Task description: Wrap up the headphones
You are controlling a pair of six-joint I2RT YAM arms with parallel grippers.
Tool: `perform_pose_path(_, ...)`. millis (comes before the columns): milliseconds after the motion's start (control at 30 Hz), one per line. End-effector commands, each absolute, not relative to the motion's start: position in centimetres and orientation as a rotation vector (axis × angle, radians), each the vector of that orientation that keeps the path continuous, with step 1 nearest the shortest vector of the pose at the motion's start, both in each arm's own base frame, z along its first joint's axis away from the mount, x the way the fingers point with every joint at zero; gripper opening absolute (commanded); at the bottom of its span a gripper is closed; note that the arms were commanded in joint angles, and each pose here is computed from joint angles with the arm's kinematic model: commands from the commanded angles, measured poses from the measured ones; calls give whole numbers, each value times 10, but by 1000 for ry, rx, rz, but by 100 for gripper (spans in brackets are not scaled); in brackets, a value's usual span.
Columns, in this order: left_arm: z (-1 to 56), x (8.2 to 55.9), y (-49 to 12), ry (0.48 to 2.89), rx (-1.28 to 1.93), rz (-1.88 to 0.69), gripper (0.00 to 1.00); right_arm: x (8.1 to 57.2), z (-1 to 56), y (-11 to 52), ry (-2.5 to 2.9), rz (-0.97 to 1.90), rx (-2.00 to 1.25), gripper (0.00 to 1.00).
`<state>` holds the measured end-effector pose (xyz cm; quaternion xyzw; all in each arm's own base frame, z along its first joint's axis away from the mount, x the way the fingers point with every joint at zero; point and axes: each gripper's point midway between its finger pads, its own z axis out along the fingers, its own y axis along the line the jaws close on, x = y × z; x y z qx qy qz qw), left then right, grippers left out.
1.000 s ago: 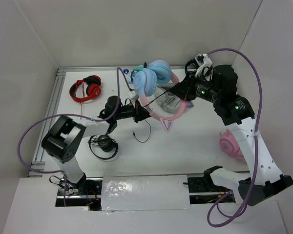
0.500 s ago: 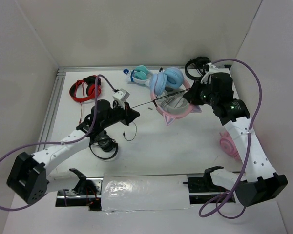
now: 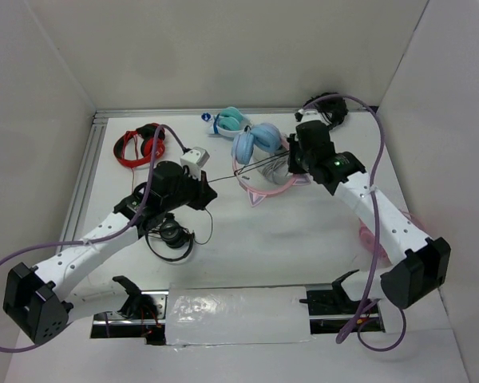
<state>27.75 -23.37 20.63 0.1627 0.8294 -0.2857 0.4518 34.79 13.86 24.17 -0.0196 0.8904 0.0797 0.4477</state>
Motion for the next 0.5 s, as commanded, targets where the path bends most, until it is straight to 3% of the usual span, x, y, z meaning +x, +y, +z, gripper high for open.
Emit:
perform_pose_path(0, 220, 276, -213, 2063, 360, -602, 0, 383, 285, 106, 1993, -111, 71, 0)
perform_pose_path(300, 243, 270, -219, 2030, 416, -608, 0, 401, 263, 135, 2009, -345, -11, 0)
perform_pose_path(467, 232, 271, -212, 2094, 356, -549, 0, 403, 267, 148, 1985, -257, -90, 0)
